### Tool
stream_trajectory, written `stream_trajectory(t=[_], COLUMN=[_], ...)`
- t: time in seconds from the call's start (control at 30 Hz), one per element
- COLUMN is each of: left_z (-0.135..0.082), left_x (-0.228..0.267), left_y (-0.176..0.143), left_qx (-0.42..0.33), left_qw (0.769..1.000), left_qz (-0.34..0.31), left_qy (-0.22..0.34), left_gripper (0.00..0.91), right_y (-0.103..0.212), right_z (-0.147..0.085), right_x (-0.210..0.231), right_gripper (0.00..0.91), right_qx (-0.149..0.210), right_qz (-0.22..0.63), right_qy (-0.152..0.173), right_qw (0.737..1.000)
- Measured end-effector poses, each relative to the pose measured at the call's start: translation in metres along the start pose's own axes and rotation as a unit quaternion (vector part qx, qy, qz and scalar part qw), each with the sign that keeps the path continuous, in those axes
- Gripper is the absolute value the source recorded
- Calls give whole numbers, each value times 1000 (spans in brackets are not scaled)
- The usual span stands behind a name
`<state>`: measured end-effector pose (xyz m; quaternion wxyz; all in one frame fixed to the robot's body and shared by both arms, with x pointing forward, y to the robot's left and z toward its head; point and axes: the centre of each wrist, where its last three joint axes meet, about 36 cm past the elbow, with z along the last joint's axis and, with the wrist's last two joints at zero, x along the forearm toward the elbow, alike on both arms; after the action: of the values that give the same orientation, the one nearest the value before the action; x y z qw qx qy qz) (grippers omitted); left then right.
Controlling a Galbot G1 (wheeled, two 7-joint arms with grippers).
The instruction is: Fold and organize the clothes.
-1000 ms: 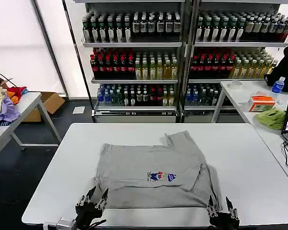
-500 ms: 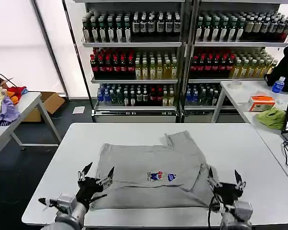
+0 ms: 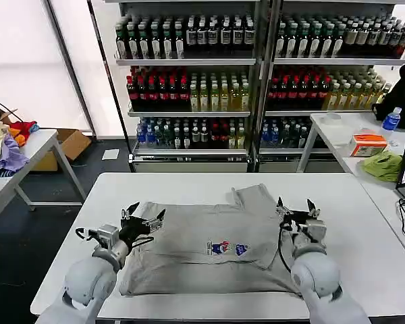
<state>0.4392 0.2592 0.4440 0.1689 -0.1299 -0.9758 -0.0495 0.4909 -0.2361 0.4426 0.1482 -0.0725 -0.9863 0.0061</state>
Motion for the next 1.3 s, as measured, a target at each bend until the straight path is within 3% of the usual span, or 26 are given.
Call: stream_trajectory(t=[0.53, 1.3], left_z=[-1, 18], left_x=[-80, -110], left_y=[35, 55], left_qx=[15, 41], left_qw=[998, 992], left_qz=[-24, -52], left_qy=[61, 107], left_gripper=[907, 907], right_y=[35, 67], right_z=[-18, -8], right_x=[-94, -132], right_gripper=[907, 907], right_qx=[-9, 4], right_qz=[-10, -10], right_qy=[57, 104], right_qw=[998, 994])
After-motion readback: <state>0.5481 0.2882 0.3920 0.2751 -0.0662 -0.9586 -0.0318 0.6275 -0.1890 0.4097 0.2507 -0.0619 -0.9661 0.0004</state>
